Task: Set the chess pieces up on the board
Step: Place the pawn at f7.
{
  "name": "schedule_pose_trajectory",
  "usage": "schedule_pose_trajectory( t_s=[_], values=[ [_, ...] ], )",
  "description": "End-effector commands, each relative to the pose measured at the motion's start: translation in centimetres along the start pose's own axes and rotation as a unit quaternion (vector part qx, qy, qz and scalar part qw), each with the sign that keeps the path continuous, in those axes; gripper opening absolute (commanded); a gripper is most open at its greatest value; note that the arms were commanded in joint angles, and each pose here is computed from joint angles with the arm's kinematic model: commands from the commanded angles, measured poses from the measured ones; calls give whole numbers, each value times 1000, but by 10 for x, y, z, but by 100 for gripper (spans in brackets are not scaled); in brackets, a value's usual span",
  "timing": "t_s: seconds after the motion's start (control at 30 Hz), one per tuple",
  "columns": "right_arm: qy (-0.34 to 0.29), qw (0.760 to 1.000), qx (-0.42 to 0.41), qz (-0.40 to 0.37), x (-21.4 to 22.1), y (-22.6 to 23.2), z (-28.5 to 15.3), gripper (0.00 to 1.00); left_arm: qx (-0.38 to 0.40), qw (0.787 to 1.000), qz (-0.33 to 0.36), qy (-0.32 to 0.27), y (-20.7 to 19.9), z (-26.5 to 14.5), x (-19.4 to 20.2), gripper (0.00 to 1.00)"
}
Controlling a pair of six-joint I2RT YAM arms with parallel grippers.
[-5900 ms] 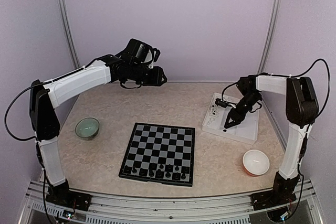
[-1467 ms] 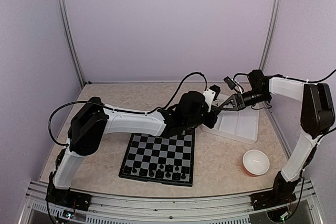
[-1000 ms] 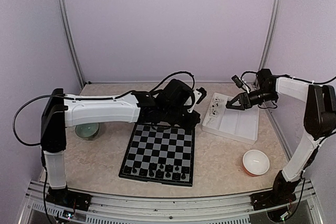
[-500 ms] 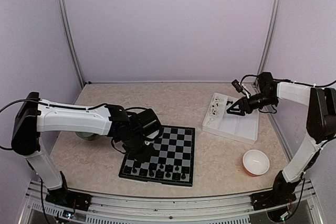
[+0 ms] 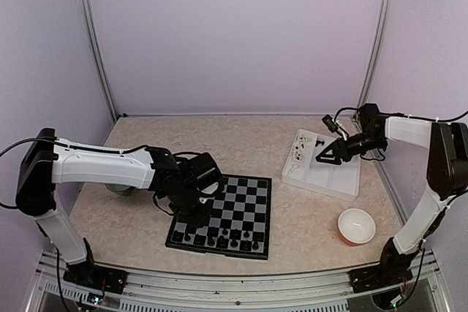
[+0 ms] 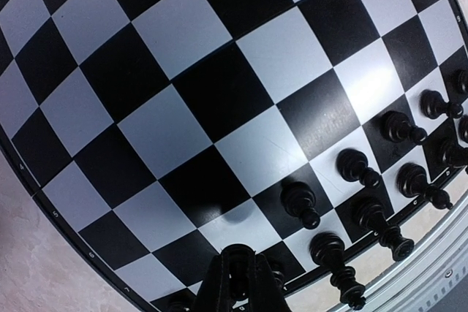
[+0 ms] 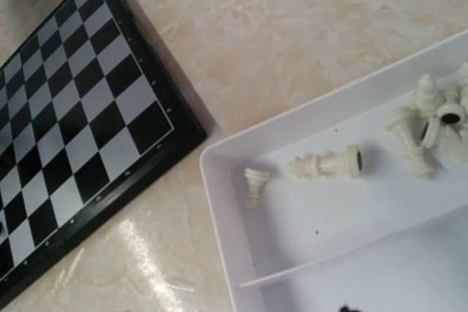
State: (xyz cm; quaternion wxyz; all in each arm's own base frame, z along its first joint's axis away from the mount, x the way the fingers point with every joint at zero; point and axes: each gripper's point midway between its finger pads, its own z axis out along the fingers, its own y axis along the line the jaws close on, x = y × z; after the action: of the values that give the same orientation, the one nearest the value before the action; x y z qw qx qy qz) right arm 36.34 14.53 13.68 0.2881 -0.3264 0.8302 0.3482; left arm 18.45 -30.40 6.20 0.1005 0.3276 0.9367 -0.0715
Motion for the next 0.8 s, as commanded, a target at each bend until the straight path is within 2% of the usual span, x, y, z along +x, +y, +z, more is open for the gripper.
schedule_pose_trajectory(
  t_s=[0.0,0.43,0.77],
  values=[
    [-3,1000,0,-4,1,-1,0,60,2,1000,1,15,-2,12,6,7],
    [-2,1000,-5,-2,3,-1,1,60,-2,1000,8,28,-2,25,10,8],
    [0,1000,-7,-1,3,-1,1,61,-2,1000,8,28,-3,25,10,15]
  ],
)
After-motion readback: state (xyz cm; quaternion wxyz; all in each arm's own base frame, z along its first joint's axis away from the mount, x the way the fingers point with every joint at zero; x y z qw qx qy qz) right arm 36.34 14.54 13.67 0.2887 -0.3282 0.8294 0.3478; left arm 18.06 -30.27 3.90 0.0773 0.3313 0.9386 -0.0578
